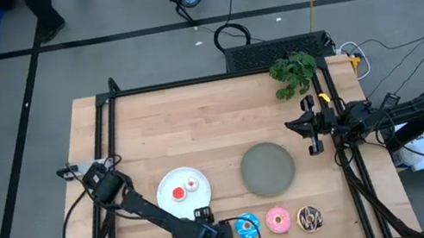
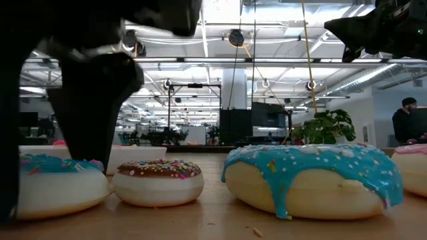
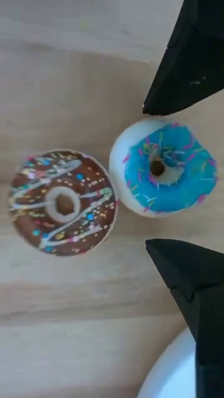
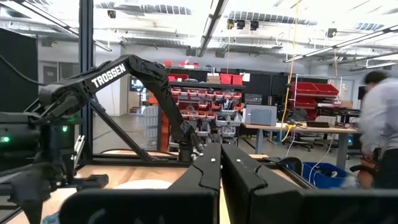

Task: Pick & Place donuts
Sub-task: Put the small blue donut on the white plate

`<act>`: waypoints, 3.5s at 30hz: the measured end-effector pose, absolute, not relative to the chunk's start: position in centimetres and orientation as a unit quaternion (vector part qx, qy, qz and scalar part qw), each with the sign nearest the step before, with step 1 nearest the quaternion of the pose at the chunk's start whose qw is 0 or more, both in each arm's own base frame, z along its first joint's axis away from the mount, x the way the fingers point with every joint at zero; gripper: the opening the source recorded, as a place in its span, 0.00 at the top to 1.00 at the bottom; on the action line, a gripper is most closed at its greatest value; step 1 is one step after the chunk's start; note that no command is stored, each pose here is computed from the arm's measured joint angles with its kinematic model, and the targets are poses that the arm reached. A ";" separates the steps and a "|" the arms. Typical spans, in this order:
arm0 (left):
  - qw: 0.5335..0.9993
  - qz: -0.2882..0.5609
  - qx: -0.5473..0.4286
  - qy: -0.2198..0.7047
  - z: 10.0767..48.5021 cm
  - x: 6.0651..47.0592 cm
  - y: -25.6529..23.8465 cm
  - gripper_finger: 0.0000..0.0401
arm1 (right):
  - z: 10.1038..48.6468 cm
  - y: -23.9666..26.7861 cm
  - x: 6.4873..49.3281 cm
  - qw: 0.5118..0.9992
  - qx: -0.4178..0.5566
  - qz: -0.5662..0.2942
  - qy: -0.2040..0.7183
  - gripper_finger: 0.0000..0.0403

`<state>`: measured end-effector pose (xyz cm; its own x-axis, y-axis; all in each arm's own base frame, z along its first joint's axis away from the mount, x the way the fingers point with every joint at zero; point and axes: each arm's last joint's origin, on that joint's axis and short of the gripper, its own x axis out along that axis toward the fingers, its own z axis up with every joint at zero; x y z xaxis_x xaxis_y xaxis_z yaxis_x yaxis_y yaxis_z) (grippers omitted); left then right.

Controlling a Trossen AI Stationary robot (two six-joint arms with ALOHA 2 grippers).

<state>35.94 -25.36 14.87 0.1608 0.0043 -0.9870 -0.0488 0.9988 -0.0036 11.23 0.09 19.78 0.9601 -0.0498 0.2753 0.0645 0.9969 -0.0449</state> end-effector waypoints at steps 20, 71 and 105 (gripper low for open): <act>0.755 0.037 -0.054 0.653 14.1 35.8 -25.0 0.29 | 19.8 0.1 11.2 0.990 -0.026 -0.029 -0.137 1.00; 0.796 0.156 -0.158 0.563 34.3 26.2 -20.1 0.62 | 19.7 0.1 11.3 0.990 -0.038 -0.030 -0.135 1.00; 0.754 0.189 -0.111 0.620 27.4 26.0 -19.4 0.62 | 19.7 0.1 11.3 0.990 -0.038 -0.030 -0.131 1.00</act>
